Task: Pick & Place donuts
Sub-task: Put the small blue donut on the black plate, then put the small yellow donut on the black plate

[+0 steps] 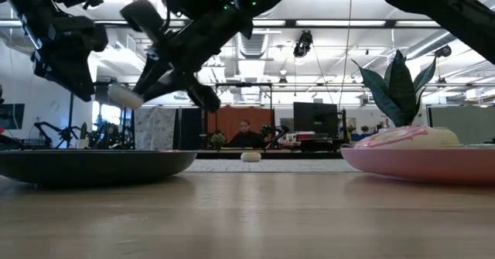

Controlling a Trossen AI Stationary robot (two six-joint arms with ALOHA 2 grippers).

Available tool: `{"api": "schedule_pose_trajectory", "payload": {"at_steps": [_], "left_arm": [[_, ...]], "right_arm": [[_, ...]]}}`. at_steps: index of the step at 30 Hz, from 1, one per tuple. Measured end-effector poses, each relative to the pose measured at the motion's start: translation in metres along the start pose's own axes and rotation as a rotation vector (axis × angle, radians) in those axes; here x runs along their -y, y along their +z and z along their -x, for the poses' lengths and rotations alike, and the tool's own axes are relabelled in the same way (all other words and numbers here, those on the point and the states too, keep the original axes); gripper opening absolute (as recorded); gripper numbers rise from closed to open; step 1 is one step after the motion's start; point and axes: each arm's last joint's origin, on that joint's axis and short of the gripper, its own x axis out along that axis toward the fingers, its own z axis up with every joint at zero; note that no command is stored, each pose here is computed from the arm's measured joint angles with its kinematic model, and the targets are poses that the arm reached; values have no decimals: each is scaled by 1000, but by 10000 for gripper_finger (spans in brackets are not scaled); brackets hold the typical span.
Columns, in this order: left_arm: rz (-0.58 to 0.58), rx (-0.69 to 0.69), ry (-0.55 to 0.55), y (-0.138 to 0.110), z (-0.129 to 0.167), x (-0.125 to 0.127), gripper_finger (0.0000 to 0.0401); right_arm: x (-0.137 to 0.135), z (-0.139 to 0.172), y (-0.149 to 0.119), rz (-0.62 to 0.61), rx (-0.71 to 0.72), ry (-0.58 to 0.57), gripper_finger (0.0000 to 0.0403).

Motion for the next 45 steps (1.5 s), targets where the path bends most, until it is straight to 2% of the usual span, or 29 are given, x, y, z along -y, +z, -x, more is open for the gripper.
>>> {"api": "schedule_pose_trajectory", "payload": {"at_steps": [6,13,17,23,26,35,38,41,45], "left_arm": [[-10,28,-20,2,1,1,113],[14,29,-22,2,0,1,113],[18,33,-27,2,0,2,113],[28,45,-35,4,0,2,113],[38,50,-38,4,0,3,113],[44,55,-42,5,0,3,113],[44,54,-44,5,0,3,113],[44,54,-70,5,0,4,113],[40,96,-187,15,-1,12,113]], "right_arm": [[-6,-20,-22,-91,-45,-12,13],[-18,-40,-52,-91,-126,-17,13],[-22,-45,-63,-68,-73,-72,13],[-19,-45,-60,-59,-32,-116,18],[-16,-46,-63,-36,-50,-134,40],[-10,-49,-66,22,-68,-150,139],[-16,-41,-62,85,-42,-166,161],[-24,-17,-56,133,0,-246,173],[-30,24,-48,177,40,-376,177]]}}
